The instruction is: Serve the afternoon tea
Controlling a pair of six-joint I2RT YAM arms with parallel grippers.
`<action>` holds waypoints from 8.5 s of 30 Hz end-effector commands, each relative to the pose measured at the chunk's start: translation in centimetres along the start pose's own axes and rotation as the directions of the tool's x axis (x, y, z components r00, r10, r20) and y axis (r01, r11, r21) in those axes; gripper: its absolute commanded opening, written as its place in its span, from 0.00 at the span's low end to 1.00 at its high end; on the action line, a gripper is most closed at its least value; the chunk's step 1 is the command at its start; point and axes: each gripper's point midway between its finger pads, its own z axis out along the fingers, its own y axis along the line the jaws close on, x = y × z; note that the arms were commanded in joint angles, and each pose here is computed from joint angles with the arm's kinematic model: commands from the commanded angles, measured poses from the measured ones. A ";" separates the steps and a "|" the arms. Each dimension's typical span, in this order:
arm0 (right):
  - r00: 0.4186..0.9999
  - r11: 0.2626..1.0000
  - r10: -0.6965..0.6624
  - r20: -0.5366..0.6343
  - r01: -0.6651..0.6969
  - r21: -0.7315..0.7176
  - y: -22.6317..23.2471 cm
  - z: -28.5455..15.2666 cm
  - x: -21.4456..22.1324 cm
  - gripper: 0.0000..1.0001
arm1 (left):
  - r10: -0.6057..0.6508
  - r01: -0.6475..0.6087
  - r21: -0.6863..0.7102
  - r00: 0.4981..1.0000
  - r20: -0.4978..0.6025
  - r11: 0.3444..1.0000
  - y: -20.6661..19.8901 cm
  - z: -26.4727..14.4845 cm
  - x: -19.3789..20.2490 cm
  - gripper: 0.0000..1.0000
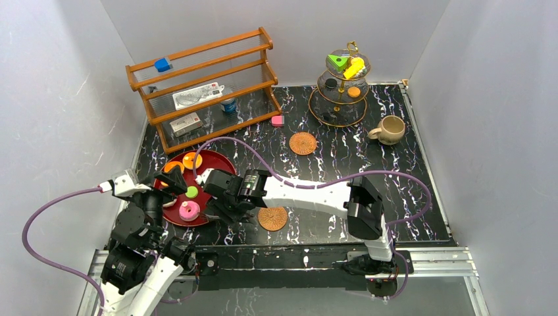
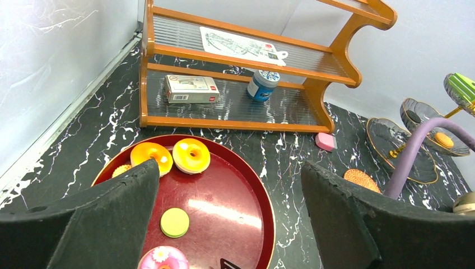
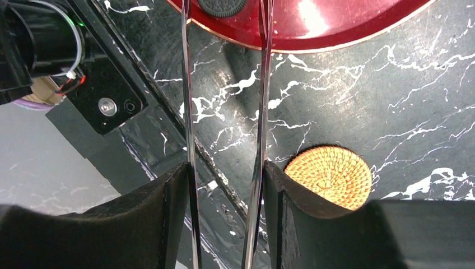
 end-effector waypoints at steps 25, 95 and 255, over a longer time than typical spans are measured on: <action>0.997 0.991 0.003 0.071 -0.013 0.136 -2.3 -1.1 -2.8 0.48 | -0.021 0.021 -0.015 0.999 0.029 1.000 0.3 -0.1 -0.7 0.94; 0.650 0.587 0.425 0.630 -0.728 0.355 -44.3 -21.8 -0.7 0.48 | 0.025 -0.023 0.048 0.999 -0.042 0.999 -1.5 0.8 0.7 0.95; 0.627 0.815 0.548 0.554 -0.551 -0.182 -17.0 -7.5 -12.1 0.32 | 0.003 -0.002 0.052 1.000 -0.011 0.999 -1.3 0.3 0.0 0.95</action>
